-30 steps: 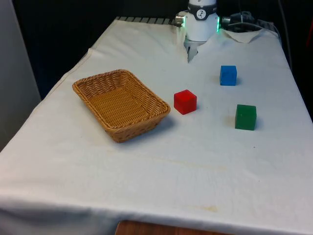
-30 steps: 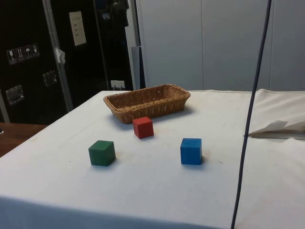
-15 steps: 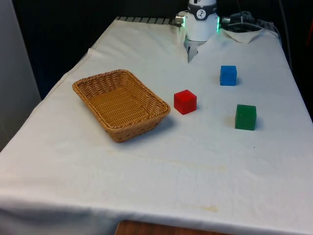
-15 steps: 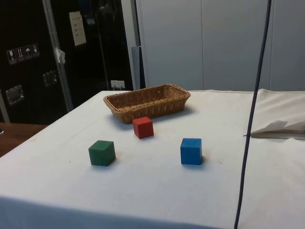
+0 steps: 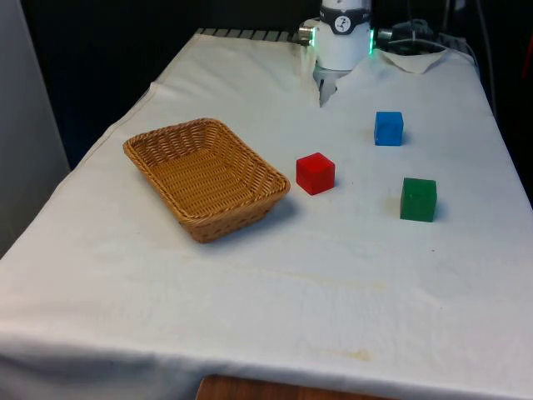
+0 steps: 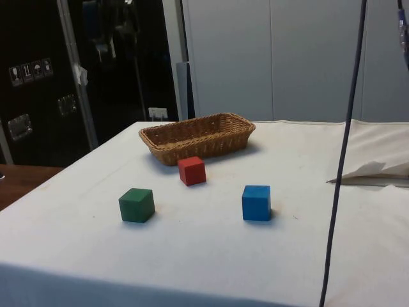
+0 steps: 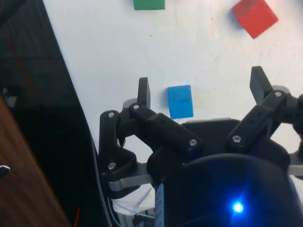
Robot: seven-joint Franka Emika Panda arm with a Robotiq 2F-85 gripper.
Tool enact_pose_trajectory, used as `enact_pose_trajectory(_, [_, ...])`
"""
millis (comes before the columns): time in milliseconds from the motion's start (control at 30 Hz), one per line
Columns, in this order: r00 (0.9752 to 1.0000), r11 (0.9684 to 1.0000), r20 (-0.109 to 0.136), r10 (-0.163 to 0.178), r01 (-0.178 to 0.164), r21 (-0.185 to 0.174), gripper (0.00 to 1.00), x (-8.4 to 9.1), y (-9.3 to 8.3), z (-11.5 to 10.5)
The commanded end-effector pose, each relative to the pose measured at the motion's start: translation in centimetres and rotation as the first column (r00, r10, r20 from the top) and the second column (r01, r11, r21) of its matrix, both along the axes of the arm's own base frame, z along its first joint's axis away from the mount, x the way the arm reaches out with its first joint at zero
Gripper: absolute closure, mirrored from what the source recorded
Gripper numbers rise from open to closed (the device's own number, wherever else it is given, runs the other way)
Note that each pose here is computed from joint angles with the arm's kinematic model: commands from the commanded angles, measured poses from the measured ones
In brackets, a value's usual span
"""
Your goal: Pick up exactly two blocks and place them into the basket.
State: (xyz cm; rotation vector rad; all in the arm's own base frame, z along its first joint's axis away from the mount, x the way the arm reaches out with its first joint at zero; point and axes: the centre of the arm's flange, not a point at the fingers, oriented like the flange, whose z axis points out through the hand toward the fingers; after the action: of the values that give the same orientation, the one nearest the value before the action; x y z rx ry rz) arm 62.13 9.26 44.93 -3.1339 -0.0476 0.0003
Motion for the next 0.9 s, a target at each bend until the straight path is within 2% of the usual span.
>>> enact_pose_trajectory(0, [0.9999, 1.0, 0.011, -0.001, 0.001, 0.005, 0.0, -0.1, 0.7, -0.6])
enact_pose_trajectory(200, [0.9999, 1.0, 0.012, 0.003, -0.003, 0.006, 0.0, -0.6, 2.8, -3.0])
enact_pose_trajectory(233, [0.9999, 1.0, 0.012, 0.003, -0.003, 0.006, 0.0, -0.7, 3.0, -3.3])
enact_pose_trajectory(267, [1.0, 1.0, 0.0, 0.007, -0.007, 0.005, 0.0, -0.7, 2.9, -3.2])
enact_pose_trajectory(300, [0.9999, 1.0, 0.012, 0.004, -0.004, 0.006, 0.0, -0.8, 3.1, -3.6])
enact_pose_trajectory(533, [0.9999, 1.0, 0.012, 0.005, -0.005, 0.002, 0.0, -1.0, 4.6, -6.7])
enact_pose_trajectory(567, [1.0, 1.0, 0.005, 0.008, -0.008, -0.004, 0.0, -1.1, 4.4, -6.3])
enact_pose_trajectory(600, [0.9999, 1.0, 0.012, 0.005, -0.005, 0.001, 0.0, -1.0, 5.0, -7.4])
enact_pose_trajectory(700, [0.9999, 1.0, 0.009, 0.008, -0.008, -0.003, 0.0, -1.0, 5.7, -8.6])
enact_pose_trajectory(800, [0.9999, 0.9999, 0.009, 0.01, -0.01, -0.006, 0.0, -1.0, 6.2, -9.5])
enact_pose_trajectory(833, [0.9999, 0.9999, 0.001, 0.012, -0.012, -0.011, 0.0, -1.0, 6.0, -9.3])
enact_pose_trajectory(867, [0.9999, 0.9999, 0.007, 0.011, -0.011, -0.008, 0.0, -1.0, 6.5, -10.3])
